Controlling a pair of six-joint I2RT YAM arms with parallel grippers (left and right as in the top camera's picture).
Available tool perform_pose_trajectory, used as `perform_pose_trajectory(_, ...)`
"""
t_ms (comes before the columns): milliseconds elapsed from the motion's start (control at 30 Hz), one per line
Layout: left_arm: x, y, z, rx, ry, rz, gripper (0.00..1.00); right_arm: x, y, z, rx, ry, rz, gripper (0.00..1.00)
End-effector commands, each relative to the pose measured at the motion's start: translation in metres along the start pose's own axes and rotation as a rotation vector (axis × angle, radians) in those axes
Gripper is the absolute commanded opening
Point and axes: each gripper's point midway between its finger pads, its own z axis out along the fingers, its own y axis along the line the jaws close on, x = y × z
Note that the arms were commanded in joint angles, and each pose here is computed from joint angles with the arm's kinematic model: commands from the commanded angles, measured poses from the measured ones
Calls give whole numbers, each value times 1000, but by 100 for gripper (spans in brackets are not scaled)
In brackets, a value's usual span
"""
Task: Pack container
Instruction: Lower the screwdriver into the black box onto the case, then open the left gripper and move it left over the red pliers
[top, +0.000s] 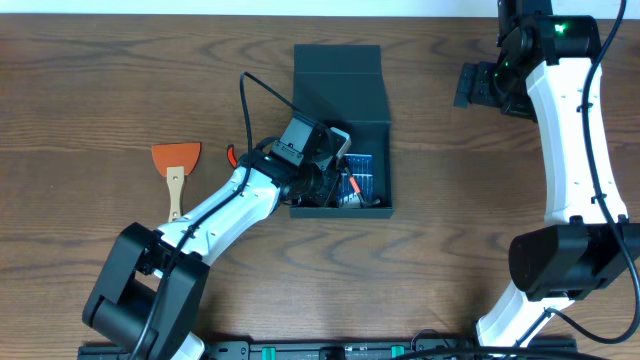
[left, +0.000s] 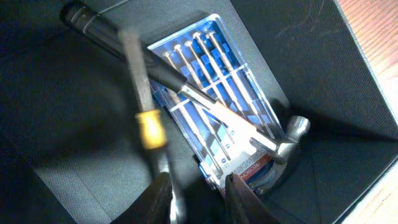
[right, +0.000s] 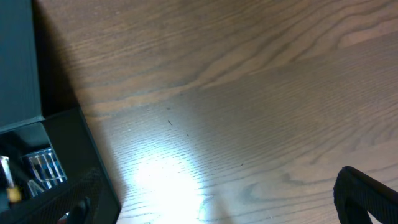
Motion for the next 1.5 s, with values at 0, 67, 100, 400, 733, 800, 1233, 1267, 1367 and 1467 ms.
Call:
perform_pose_trajectory(0, -8, 1, 0, -11, -14, 10, 27, -4, -2, -7, 2, -25, 19, 99)
perform_pose_trajectory(67, -10, 1, 0, -11, -20, 4, 27, -4, -2, -7, 2, -25, 19, 99)
perform_pose_trajectory(100, -11, 1, 0, -11, -25, -6, 27, -4, -2, -7, 2, -25, 19, 99)
perform_pose_trajectory(400, -57, -11, -28, 10, -149, -62, 27, -4, -2, -7, 2, -25, 19, 99)
perform_pose_trajectory(733, -102, 18, -106, -168, -324, -185, 31, -4, -2, -7, 2, -25, 19, 99)
perform_pose_trajectory(800, -90, 42, -120, -275, -305, -227, 33, -4, -2, -7, 2, -25, 19, 99)
perform_pose_trajectory(1233, -6, 140, -154, -542, -61, -406, 60, -4, -2, -7, 2, -25, 19, 99)
perform_pose_trajectory(1267, -4, 142, -153, -545, -53, -401, 60, -4, -2, -7, 2, -25, 19, 99)
perform_pose_trajectory(1367, 0, 147, -148, -548, -19, -362, 60, -4, -2, -7, 2, -25, 19, 99)
perform_pose_trajectory(1467, 3, 151, -138, -545, 14, -340, 64, -4, -2, -7, 2, -25, 19, 99)
